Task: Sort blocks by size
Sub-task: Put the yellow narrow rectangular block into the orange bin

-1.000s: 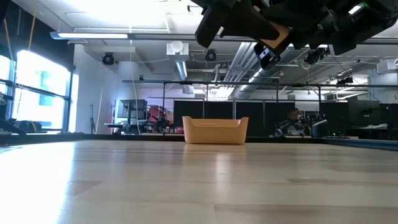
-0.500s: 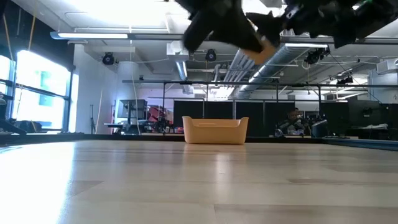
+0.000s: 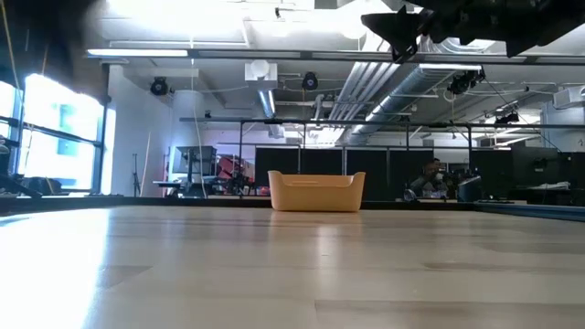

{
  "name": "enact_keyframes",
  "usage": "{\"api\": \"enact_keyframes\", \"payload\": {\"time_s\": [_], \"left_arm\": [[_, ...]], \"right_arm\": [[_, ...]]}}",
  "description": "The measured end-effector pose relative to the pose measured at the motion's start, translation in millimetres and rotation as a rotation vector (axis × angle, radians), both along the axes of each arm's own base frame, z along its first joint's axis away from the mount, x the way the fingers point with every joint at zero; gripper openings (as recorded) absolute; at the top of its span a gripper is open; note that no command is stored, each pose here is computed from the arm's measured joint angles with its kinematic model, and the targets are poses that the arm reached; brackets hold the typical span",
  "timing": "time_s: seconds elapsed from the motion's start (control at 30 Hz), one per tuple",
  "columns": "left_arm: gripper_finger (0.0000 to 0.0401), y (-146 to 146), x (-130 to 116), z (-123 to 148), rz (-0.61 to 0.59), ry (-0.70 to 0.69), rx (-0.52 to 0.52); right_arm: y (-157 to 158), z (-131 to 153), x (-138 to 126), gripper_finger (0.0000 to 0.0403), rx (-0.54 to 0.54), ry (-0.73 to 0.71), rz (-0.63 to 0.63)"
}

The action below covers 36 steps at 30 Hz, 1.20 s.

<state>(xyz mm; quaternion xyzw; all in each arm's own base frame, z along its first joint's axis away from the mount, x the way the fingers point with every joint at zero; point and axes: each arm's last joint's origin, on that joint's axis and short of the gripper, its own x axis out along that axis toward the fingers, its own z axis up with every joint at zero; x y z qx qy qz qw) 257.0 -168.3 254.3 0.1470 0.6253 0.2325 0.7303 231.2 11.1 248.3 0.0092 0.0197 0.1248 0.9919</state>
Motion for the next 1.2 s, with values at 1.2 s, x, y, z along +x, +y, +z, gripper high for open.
{"api": "enact_keyframes", "payload": {"time_s": [1.2], "left_arm": [[0.0034, -33.6, -118.5, -74.1, 0.518, -0.010, -0.007]], "right_arm": [[-6.1, -0.5, 1.0, 0.0267, -0.014, -0.008, -0.027]]}}
